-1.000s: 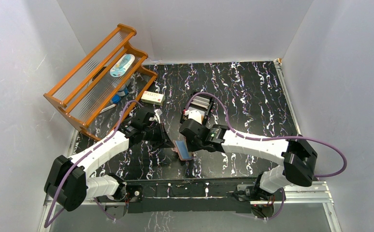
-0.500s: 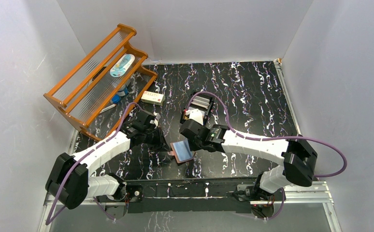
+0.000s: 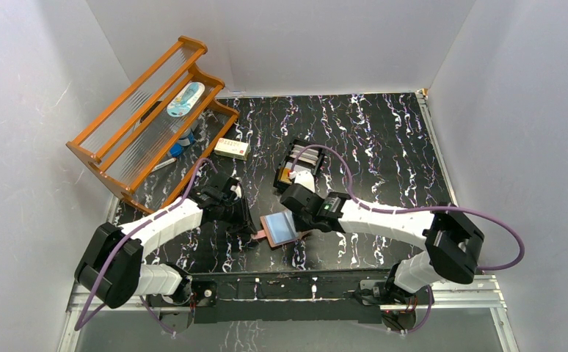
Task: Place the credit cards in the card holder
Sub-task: Open the card holder at the center of the board.
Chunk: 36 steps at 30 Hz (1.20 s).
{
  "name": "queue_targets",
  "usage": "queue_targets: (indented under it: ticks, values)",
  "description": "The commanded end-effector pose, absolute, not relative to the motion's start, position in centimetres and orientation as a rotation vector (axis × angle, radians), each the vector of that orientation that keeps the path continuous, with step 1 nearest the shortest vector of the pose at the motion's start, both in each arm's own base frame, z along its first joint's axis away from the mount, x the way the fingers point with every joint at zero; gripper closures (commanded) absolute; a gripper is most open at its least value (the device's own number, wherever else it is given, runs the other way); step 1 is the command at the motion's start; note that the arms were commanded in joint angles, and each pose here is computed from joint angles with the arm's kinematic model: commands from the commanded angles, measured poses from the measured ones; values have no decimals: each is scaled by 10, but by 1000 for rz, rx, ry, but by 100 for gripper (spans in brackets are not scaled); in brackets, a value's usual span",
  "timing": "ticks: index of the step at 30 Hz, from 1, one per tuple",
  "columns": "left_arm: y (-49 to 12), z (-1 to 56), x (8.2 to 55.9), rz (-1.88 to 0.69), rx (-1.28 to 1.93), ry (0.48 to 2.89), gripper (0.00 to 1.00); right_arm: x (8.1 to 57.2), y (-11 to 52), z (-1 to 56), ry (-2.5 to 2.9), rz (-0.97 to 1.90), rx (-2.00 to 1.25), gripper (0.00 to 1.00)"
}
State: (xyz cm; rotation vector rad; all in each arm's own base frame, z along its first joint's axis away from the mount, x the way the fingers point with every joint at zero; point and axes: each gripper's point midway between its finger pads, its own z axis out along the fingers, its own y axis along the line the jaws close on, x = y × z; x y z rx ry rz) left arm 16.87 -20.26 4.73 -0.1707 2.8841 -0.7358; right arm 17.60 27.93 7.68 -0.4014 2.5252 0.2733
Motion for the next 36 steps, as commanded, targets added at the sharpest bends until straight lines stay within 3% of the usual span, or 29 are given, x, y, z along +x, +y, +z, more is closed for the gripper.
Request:
queue_targets:
  ticks: [1,6,16,20,27,32,36]
  values:
    - [-215,56,171,-832,-114,2853,65,177,289,86,2483,420,-373,100]
    - [-227,54,173,-916,-88,2854,55,176,291,85,2479,510,-339,100]
    - [-243,56,182,-1004,-56,2830,50,169,303,91,2464,649,-350,100]
    - [-245,61,187,-1014,-54,2801,43,169,302,91,2468,639,-346,100]
    - [-241,41,186,-950,-78,2857,42,172,295,87,2476,585,-329,100]
    - [-234,31,185,-884,-84,2895,56,178,283,93,2458,577,-307,100]
    - [-229,26,182,-844,-55,2927,90,181,274,85,2488,658,-267,100]
